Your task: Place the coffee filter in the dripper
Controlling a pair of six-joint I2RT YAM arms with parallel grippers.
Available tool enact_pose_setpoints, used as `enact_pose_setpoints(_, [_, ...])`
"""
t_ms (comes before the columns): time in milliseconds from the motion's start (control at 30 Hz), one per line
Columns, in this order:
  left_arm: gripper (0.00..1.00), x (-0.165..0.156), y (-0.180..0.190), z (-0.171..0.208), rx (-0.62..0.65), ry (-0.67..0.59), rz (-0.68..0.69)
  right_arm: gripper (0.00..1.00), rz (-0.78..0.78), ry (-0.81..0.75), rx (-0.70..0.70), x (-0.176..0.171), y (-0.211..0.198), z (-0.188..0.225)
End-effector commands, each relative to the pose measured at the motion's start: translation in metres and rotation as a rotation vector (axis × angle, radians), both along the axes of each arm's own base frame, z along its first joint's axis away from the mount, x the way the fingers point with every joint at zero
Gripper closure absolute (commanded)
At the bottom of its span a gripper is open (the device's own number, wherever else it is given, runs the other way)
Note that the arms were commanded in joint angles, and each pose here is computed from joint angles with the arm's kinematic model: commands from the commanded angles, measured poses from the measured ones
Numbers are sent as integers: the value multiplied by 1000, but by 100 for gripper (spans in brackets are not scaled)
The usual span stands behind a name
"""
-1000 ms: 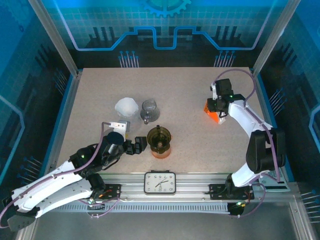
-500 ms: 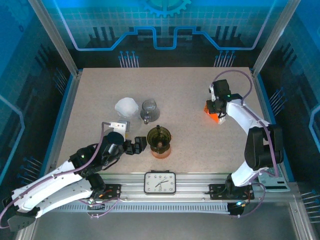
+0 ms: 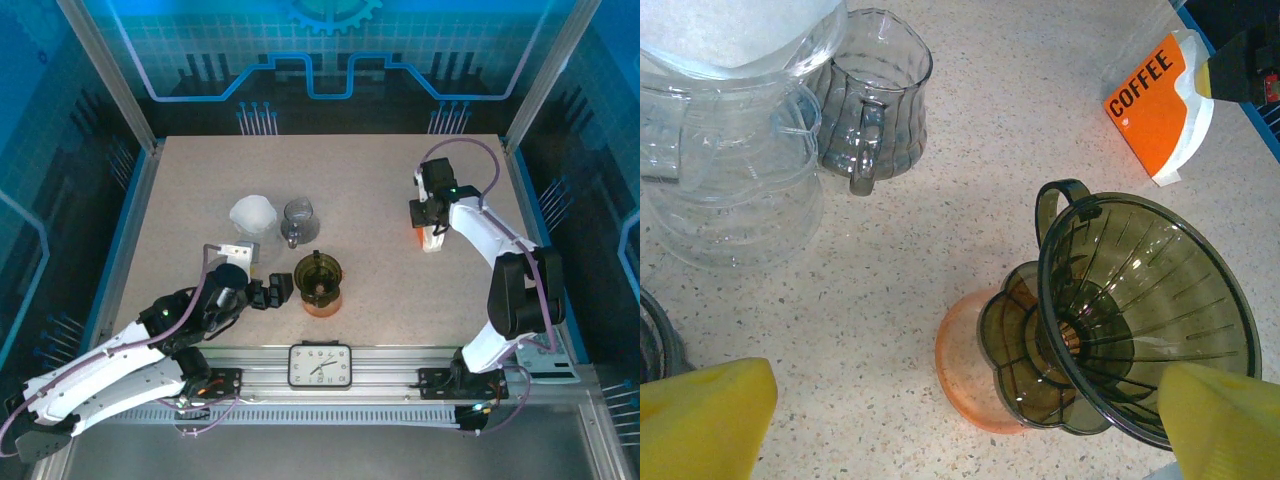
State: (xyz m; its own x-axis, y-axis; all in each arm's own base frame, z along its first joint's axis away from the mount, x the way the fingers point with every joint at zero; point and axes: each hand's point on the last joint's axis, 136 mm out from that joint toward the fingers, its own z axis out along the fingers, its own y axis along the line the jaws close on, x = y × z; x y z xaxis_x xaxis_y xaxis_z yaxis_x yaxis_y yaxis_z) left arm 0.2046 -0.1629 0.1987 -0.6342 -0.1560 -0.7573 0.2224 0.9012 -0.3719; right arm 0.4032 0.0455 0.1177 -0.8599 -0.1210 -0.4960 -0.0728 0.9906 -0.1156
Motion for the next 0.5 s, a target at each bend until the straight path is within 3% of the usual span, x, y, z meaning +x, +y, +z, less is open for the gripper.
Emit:
enact_pose_setpoints(0, [1,2,5,2,7,1,25,100,-28,-22,-3,-4,0,18])
enact_pose_setpoints(467, [1,2,4,8,1,-4,21,100,-76,-51,89,-31,4,39])
